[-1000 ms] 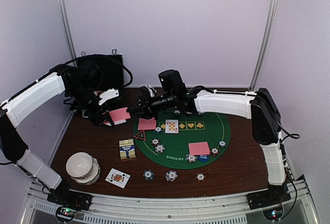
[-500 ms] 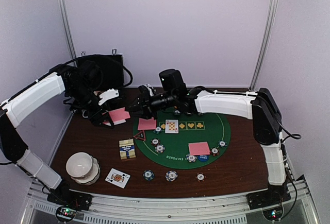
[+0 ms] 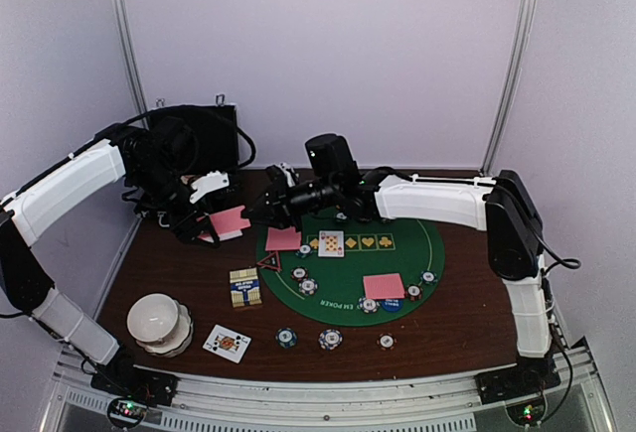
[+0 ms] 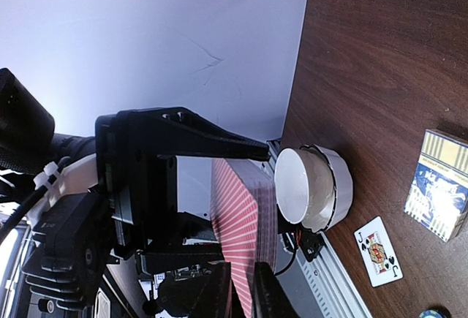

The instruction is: Distribute texas hold em gaming equipment

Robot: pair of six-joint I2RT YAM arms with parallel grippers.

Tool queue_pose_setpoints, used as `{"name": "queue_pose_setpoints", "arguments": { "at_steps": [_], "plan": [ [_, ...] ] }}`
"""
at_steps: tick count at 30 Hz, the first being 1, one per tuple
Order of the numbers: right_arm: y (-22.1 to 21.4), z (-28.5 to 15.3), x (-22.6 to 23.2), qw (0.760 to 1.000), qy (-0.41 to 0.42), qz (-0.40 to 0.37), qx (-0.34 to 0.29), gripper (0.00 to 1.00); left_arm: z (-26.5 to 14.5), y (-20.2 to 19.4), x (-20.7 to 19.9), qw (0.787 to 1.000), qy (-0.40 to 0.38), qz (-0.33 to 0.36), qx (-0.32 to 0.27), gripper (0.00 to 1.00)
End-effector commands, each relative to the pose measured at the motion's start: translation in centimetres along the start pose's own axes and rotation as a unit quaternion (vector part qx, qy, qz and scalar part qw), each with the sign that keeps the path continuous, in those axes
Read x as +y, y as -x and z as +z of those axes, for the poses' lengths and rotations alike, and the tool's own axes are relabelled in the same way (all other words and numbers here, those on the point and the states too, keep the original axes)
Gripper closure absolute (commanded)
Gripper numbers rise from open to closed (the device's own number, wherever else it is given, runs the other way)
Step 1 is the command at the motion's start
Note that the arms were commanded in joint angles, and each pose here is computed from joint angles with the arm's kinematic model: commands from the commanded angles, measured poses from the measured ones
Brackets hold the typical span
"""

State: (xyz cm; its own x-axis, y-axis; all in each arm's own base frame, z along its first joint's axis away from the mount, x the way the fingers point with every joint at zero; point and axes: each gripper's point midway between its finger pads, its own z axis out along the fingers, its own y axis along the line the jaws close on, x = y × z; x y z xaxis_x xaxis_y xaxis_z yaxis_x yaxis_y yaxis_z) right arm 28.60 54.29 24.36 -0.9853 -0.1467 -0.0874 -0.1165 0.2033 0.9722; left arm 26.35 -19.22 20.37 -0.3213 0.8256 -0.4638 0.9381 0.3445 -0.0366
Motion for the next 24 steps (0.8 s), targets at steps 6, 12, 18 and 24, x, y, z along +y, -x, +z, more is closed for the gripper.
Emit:
{"name": "queue_pose_setpoints", "arguments": {
  "at_steps": [6, 12, 18, 24],
  "plan": [
    [-1.0, -0.6, 3.1, 0.999, 0.015, -0.031, 0.006, 0.76, -0.5, 0.6, 0.1, 1.000, 0.007, 0.013, -0.011, 1.00],
    [-1.6, 0.0, 3.2, 0.999, 0.021, -0.029, 0.016, 0.87, -0.4, 0.5, 0.2, 1.000, 0.007, 0.012, -0.009, 1.00],
    [-1.4, -0.7, 4.2, 0.999, 0.018, -0.043, 0.015, 1.00, -0.3, 0.5, 0.2, 1.000, 0.008, 0.013, -0.007, 1.00],
    [-0.7, -2.4, 3.6, 0.999, 0.003, -0.044, 0.004, 1.00, -0.5, 0.5, 0.3, 1.000, 0.011, 0.013, -0.007, 1.00]
  ]
}}
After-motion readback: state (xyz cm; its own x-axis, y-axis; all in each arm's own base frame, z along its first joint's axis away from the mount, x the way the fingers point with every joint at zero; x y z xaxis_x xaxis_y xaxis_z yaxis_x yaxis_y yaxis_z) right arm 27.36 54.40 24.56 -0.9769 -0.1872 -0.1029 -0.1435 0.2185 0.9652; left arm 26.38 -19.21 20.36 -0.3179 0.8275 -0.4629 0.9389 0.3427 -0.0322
